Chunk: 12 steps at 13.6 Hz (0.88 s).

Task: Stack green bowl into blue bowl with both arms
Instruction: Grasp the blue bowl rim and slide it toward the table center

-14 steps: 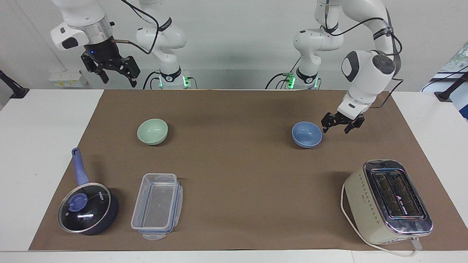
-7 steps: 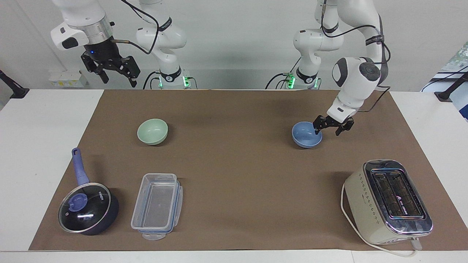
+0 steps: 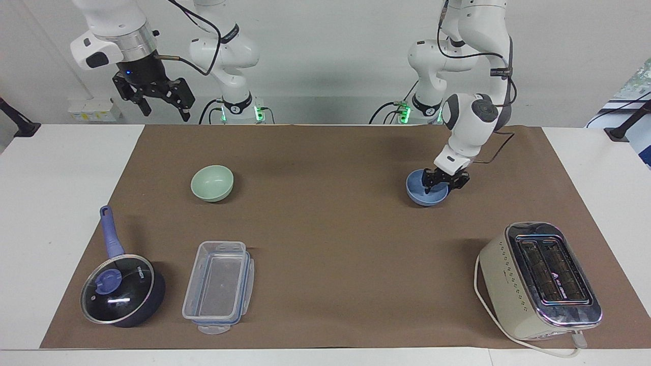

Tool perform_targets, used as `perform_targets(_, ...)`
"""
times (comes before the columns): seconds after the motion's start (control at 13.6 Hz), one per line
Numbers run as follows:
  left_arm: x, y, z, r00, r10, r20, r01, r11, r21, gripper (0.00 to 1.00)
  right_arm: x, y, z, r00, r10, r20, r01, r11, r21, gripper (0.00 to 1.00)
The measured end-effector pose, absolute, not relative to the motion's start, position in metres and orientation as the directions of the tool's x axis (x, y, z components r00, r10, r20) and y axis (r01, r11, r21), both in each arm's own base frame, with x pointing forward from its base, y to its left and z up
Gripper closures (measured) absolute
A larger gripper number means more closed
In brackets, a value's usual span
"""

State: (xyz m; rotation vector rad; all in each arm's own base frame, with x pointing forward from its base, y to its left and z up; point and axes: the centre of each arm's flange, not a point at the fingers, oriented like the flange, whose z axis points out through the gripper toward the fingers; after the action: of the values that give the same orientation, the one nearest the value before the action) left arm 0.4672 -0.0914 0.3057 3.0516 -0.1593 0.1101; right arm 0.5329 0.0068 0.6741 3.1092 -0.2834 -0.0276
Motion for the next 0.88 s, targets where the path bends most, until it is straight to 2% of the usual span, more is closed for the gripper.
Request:
perform_targets(0.22, 0.469, -0.092, 0.308, 0.992, -0.098, 0.082, -0.105, -0.991, 0.084, 0.86, 0.533, 0.006, 0.674, 0.983, -0.182, -0.016, -0.181, -0.983, 0.021, 0.0)
perform_targets(0.51, 0.48, -0.093, 0.333, 0.992, -0.098, 0.08, -0.105, -0.99, 0.093, 0.93, 0.533, 0.006, 0.674, 0.983, -0.183, -0.016, -0.182, -0.983, 0.021, 0.0)
perform_targets(0.88, 0.495, -0.097, 0.373, 0.991, -0.1, 0.094, -0.11, -0.988, 0.105, 0.93, 0.533, 0.005, 0.674, 0.983, -0.185, -0.016, -0.184, -0.983, 0.021, 0.0)
